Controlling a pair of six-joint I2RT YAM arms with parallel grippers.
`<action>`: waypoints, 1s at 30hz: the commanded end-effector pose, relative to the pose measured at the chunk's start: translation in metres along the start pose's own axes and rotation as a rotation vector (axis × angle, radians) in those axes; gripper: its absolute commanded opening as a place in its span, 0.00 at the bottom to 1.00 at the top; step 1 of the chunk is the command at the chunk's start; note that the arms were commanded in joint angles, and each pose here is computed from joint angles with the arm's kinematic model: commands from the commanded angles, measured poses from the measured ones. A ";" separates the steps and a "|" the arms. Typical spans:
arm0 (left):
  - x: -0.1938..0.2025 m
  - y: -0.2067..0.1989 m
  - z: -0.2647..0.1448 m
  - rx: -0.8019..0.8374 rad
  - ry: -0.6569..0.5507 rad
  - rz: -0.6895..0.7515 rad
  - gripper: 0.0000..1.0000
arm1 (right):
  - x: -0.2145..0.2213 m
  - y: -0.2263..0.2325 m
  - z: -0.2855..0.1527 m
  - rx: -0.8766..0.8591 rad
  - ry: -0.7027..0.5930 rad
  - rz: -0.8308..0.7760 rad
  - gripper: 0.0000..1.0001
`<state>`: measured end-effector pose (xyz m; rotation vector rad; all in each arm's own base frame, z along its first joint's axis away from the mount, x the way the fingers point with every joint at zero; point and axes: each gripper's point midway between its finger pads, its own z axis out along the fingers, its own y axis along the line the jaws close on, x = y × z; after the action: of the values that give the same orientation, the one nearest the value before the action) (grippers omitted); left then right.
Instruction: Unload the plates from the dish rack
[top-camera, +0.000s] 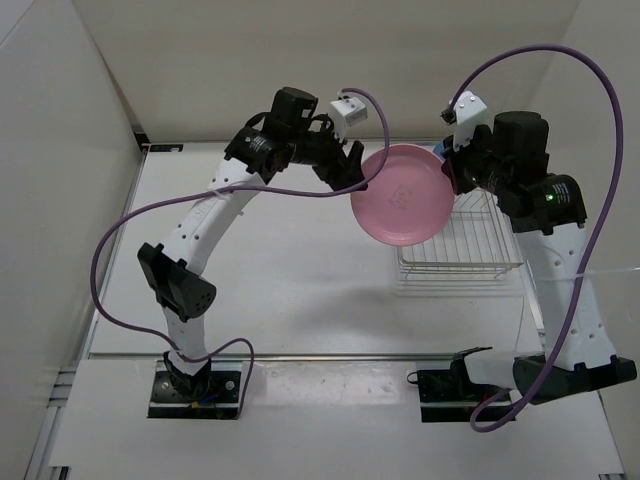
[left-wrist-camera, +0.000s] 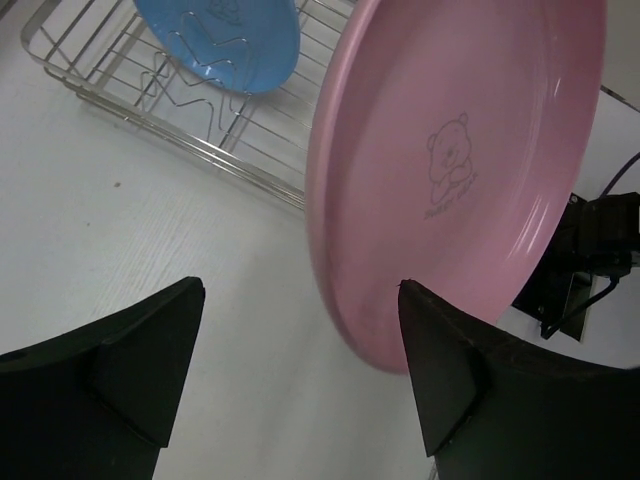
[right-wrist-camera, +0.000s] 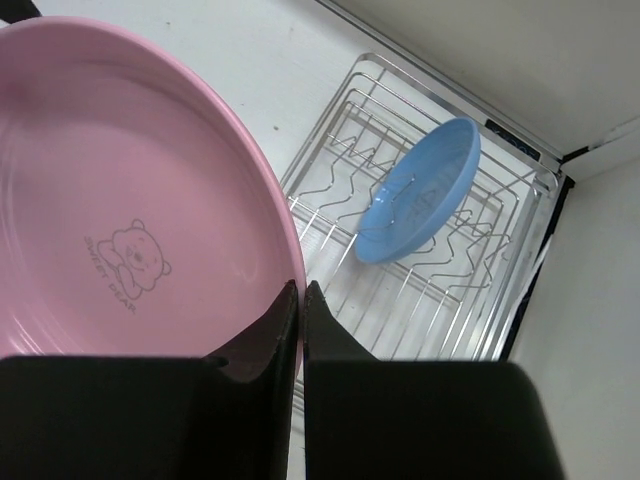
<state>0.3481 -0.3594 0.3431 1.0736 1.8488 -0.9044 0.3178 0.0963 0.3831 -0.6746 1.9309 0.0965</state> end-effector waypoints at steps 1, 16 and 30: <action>-0.015 -0.016 -0.003 0.021 -0.031 0.028 0.86 | -0.018 0.008 -0.010 -0.037 -0.084 0.015 0.00; -0.019 0.008 -0.003 -0.160 -0.053 0.001 0.11 | -0.002 -0.001 0.000 0.034 -0.041 0.060 0.45; 0.202 0.208 -0.078 -0.406 0.174 -0.717 0.11 | 0.052 -0.064 -0.011 0.367 0.031 0.204 1.00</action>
<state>0.4638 -0.1382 0.1900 0.2578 2.3915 -0.5643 0.3282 0.0214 0.3398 -0.3024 2.0528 -0.1372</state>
